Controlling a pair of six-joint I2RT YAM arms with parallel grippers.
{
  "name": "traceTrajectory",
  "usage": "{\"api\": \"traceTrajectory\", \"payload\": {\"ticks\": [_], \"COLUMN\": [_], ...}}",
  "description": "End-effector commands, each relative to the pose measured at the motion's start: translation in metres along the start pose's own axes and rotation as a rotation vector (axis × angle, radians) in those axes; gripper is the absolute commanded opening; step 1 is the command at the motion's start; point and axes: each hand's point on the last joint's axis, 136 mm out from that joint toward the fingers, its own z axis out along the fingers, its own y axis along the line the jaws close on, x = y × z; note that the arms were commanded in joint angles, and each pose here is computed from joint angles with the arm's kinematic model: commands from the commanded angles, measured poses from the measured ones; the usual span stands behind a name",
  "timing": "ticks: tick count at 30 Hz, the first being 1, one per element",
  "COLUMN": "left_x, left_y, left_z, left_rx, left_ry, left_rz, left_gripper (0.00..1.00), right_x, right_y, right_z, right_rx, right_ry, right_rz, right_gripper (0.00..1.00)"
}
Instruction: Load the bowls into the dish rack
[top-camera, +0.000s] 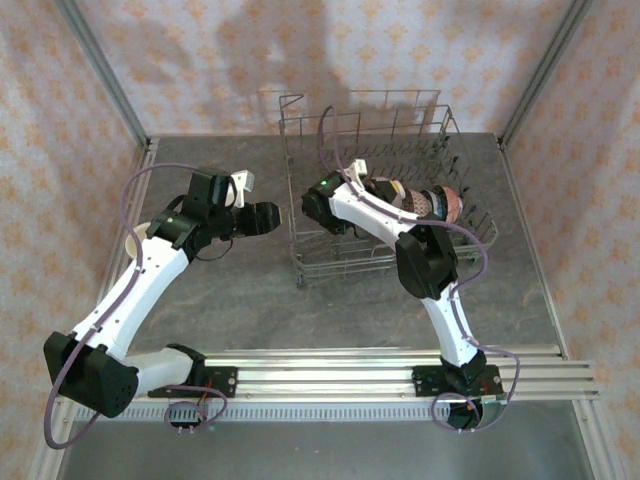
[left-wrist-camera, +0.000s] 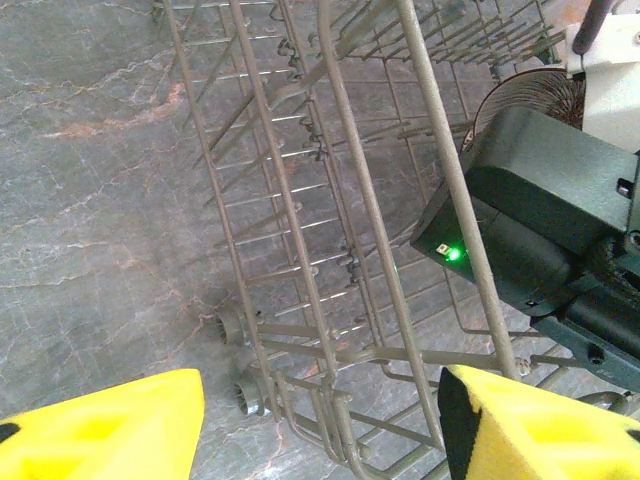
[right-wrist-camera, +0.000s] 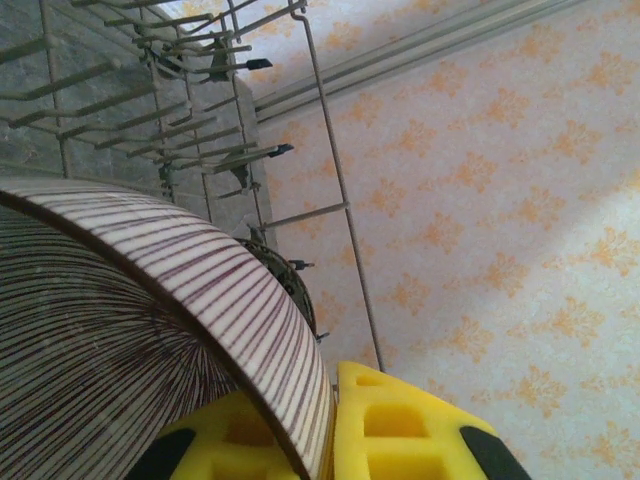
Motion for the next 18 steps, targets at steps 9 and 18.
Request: {"api": "traceTrajectory", "payload": {"ticks": [9, 18], "left_x": [-0.008, -0.003], "left_y": [0.004, 0.008], "left_z": [-0.003, 0.013], "left_rx": [-0.019, -0.012], "left_ry": [-0.023, 0.016], "left_rz": [0.020, 0.014], "left_gripper": [0.65, 0.65], "right_x": [0.023, 0.036], "right_y": [-0.038, -0.042], "right_z": [0.008, 0.016], "right_rx": [0.002, -0.023], "right_ry": [0.075, 0.146], "right_rz": [-0.030, 0.003], "right_gripper": [0.00, 0.00]}}
